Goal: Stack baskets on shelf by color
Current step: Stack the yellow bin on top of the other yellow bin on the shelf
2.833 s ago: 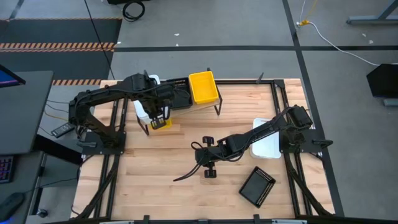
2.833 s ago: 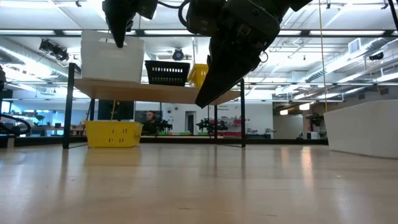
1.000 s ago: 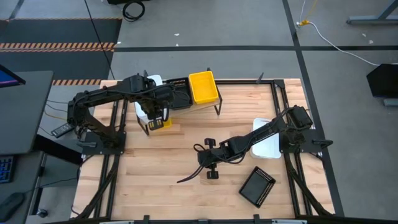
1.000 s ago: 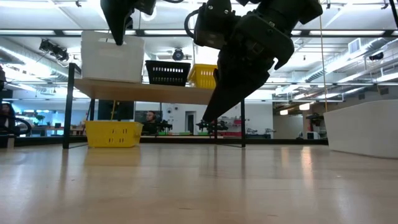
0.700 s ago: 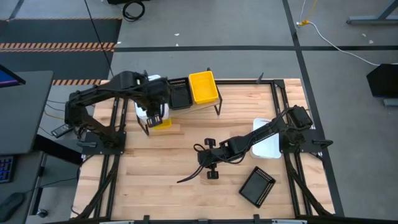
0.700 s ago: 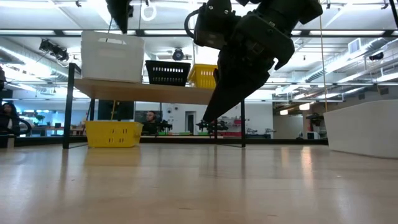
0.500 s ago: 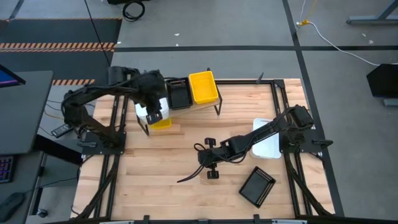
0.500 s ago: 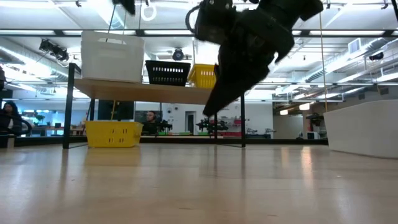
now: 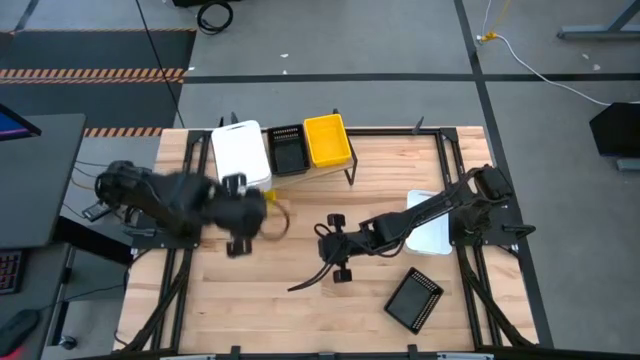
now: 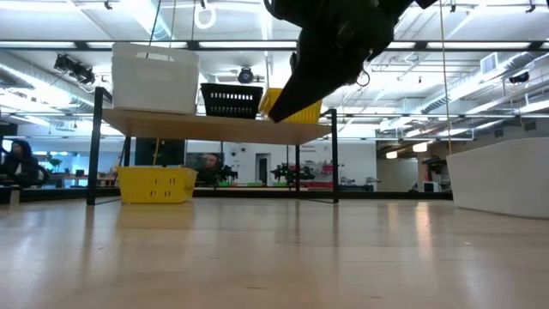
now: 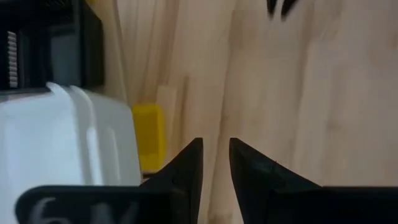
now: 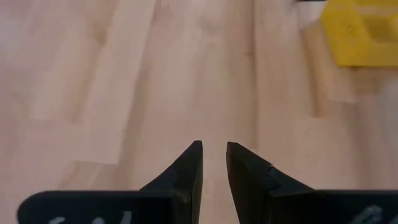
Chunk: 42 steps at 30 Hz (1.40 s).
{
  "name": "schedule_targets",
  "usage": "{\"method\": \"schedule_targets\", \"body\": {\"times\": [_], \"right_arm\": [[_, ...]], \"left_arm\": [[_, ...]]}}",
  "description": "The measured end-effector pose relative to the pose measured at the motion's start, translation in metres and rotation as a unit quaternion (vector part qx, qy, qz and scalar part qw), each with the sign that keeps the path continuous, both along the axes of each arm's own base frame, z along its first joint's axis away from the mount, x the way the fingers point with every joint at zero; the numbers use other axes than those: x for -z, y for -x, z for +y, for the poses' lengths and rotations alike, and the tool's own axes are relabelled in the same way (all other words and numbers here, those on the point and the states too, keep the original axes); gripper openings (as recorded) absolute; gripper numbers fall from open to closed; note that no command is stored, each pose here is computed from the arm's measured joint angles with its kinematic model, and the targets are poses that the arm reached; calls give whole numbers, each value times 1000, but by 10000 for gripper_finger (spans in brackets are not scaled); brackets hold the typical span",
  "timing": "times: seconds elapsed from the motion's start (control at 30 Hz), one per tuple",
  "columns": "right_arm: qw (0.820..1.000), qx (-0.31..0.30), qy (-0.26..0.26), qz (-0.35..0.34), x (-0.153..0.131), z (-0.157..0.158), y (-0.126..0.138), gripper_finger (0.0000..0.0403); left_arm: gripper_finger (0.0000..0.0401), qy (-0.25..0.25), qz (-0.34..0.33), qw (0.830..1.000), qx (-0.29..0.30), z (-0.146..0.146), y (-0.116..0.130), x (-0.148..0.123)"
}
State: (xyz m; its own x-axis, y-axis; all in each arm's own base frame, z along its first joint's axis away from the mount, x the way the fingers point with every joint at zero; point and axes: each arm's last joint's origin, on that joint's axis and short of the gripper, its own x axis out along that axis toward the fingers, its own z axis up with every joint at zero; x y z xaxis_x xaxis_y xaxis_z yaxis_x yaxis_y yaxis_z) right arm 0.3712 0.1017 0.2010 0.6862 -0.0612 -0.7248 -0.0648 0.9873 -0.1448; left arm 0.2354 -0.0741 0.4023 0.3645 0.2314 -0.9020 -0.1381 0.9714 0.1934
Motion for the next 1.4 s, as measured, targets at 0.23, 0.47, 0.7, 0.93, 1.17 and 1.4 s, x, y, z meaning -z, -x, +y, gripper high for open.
{"method": "schedule_targets", "body": {"times": [0.23, 0.47, 0.7, 0.93, 1.17, 1.4], "right_arm": [[998, -2, 54, -27, -4, -10, -6, 78], [994, -19, 77, -71, -11, -20, -15, 85], [988, -27, 95, -115, -16, -28, -24, 131], [982, -33, 111, -151, -4, -28, -38, 176], [984, -38, 137, -102, 22, -25, -41, 185], [991, -7, 124, -51, 16, -6, -20, 185]], "left_arm": [[84, -64, 41, 997, 6, -42, 12, 54], [78, -118, -72, 990, 35, -84, 31, 69], [79, -161, -184, 969, 18, -88, 61, 82], [66, -98, -224, 970, 7, -80, 73, 115], [53, -17, -204, 979, 21, -77, 62, 163], [52, 6, -236, 969, 79, -56, 28, 184]]}}
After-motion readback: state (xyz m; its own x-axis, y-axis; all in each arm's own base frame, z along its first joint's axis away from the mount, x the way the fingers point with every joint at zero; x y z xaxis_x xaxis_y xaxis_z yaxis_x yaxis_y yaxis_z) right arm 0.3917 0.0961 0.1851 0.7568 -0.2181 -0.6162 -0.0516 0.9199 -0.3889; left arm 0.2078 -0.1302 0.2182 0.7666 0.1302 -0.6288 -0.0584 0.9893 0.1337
